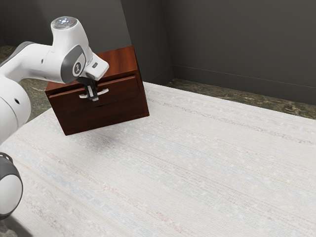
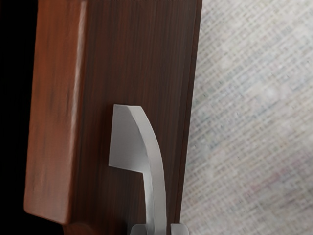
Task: Pull the drawer handle with one arm to open the drawer
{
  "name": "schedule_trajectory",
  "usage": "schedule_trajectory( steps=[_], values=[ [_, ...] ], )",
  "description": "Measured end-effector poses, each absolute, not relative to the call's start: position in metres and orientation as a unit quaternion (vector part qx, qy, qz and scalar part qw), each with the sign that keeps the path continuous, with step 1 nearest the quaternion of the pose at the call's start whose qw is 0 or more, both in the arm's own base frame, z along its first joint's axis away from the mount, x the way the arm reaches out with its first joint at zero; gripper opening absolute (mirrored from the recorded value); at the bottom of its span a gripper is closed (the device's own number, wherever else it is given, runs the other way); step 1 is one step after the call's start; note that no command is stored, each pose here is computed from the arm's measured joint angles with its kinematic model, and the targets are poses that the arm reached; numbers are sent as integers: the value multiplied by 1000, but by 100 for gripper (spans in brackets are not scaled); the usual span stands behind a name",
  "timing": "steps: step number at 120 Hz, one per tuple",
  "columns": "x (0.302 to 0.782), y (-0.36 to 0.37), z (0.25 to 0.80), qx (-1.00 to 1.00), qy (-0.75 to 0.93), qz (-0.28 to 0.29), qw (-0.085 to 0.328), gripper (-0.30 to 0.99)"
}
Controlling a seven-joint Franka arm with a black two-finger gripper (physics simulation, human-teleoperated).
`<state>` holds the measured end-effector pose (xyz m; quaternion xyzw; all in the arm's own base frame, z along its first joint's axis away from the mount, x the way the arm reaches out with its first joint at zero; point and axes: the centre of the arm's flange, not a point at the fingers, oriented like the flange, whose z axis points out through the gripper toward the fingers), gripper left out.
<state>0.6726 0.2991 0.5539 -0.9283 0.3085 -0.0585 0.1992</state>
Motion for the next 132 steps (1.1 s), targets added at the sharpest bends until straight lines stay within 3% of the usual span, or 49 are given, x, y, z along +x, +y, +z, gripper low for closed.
schedule_trajectory(
  steps=[132],
  values=[
    [642,268,560,-936,308,-49,165,-9]
  ],
)
